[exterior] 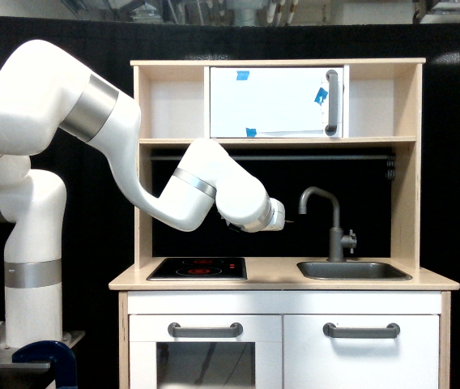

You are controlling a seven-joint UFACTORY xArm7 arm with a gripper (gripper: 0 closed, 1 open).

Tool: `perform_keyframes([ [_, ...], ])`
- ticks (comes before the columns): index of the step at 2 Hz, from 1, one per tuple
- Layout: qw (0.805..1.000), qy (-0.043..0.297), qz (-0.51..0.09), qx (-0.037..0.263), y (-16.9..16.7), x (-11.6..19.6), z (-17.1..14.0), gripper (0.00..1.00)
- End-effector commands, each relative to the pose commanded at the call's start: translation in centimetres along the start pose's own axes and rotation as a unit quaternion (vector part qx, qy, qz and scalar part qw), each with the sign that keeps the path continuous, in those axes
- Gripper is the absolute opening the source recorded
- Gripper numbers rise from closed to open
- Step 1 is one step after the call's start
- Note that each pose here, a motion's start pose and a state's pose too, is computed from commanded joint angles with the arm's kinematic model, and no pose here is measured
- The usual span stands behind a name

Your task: Turn on the faucet

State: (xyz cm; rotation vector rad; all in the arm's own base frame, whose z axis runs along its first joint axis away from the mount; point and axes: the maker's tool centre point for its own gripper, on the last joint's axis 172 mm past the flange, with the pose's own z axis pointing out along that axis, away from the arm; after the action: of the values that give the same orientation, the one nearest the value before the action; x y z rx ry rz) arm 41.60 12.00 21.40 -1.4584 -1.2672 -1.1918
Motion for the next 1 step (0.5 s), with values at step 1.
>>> perform_keyframes([
  [1,1.0,0.0,0.0,0.0,0.2,2.32,0.92,1.0],
])
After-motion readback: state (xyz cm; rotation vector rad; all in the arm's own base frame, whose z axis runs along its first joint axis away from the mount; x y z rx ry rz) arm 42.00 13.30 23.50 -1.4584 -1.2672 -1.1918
